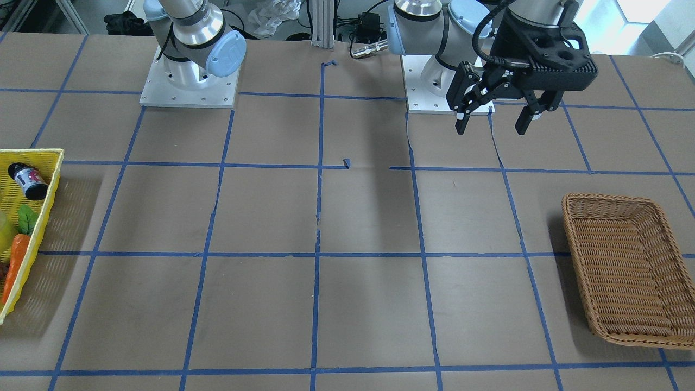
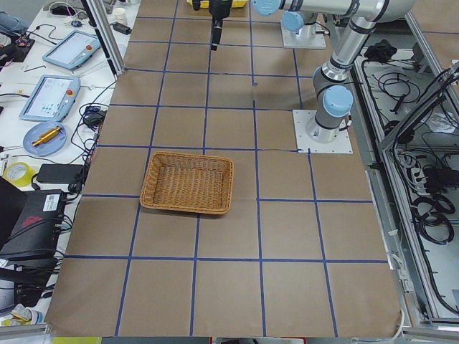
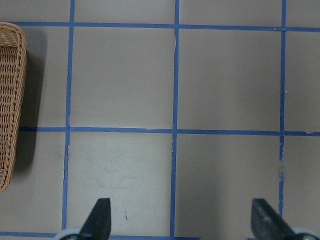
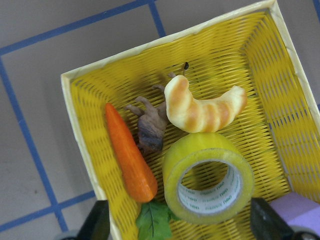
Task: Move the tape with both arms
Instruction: 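Move the right gripper over the yellow crate toward the yellow tape roll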
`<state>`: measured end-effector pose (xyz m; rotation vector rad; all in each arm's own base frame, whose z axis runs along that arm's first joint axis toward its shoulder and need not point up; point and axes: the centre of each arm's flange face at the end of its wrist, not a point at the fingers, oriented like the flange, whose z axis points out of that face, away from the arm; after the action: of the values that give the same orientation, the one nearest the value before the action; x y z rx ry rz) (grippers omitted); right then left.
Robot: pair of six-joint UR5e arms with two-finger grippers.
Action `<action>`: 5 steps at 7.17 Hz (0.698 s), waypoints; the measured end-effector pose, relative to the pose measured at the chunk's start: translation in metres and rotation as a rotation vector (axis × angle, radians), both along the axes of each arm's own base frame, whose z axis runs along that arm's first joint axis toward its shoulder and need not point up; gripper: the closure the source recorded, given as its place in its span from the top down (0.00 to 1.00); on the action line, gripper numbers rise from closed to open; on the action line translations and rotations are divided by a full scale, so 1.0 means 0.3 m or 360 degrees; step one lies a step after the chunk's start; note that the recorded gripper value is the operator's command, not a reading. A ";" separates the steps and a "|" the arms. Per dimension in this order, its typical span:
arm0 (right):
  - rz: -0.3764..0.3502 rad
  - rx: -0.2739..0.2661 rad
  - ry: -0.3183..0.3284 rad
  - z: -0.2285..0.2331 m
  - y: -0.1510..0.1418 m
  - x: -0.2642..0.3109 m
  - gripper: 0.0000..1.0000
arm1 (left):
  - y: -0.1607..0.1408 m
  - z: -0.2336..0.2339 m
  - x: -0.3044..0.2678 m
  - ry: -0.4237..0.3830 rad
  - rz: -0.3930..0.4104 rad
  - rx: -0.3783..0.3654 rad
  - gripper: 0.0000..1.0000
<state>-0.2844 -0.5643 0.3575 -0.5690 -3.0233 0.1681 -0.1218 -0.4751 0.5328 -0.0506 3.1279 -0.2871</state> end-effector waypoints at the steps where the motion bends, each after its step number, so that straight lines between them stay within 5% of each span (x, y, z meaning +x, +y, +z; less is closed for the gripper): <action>1: -0.0132 0.0009 -0.0031 -0.121 -0.038 -0.043 1.00 | 0.000 0.000 0.000 0.0001 0.0002 -0.0001 1.00; 3: -0.0400 0.0032 -0.0085 -0.277 -0.059 -0.060 1.00 | 0.000 0.001 -0.001 0.0002 0.0003 -0.0002 1.00; 5: -0.0485 0.0044 -0.0101 -0.371 -0.045 -0.035 0.96 | 0.000 0.001 -0.001 0.0003 0.0003 -0.0002 1.00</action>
<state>-0.2948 -0.5778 0.2463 -1.0386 -2.9431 0.0937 -0.1219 -0.4750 0.5331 -0.0536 3.1298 -0.2887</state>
